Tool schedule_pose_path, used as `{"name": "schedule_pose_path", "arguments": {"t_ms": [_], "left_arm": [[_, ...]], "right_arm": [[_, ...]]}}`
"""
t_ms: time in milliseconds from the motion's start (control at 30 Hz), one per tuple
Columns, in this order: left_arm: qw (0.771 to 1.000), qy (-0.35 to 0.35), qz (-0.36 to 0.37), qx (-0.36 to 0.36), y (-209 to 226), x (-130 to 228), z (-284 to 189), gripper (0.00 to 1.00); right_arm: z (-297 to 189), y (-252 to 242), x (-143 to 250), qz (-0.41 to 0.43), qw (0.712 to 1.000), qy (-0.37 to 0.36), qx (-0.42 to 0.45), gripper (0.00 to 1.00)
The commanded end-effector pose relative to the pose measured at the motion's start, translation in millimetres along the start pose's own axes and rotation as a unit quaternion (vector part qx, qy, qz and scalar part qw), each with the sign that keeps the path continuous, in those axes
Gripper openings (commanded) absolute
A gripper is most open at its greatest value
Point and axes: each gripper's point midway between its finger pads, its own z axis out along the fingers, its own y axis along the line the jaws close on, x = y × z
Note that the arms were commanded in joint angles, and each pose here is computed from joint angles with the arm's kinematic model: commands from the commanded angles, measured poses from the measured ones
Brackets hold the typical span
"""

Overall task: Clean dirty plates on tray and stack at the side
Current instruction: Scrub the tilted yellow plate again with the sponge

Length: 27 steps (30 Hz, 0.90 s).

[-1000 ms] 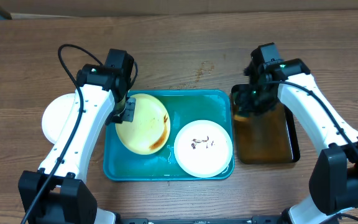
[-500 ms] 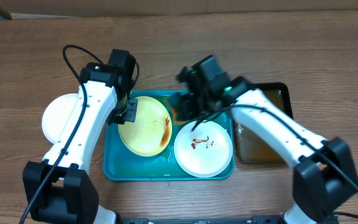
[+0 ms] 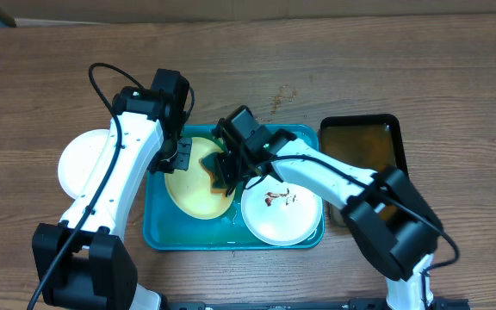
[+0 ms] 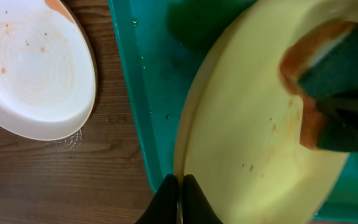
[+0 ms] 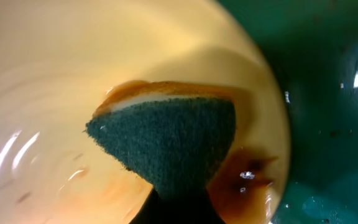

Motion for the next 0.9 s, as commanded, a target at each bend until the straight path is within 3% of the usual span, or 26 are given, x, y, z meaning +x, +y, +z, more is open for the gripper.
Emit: {"name": "schedule_pose_path", "arguments": {"t_ms": [0,600,867], "left_arm": [[1.000,-0.006,0.000,0.010,-5.7,-3.2,-4.9,0.04],[1.000,0.007,-0.002,0.014,-9.9,4.0,13.6,0.04],[0.998,0.021,-0.007,-0.050,13.1,12.3,12.8,0.04]], "right_arm": [[14.5,-18.2,4.9,0.053,0.998,0.004,0.032,0.04],[7.4,-67.1,21.4,0.077,0.983,0.022,0.163,0.04],[-27.4,-84.2,-2.7,0.070,0.963,-0.017,0.261,0.04]]}}
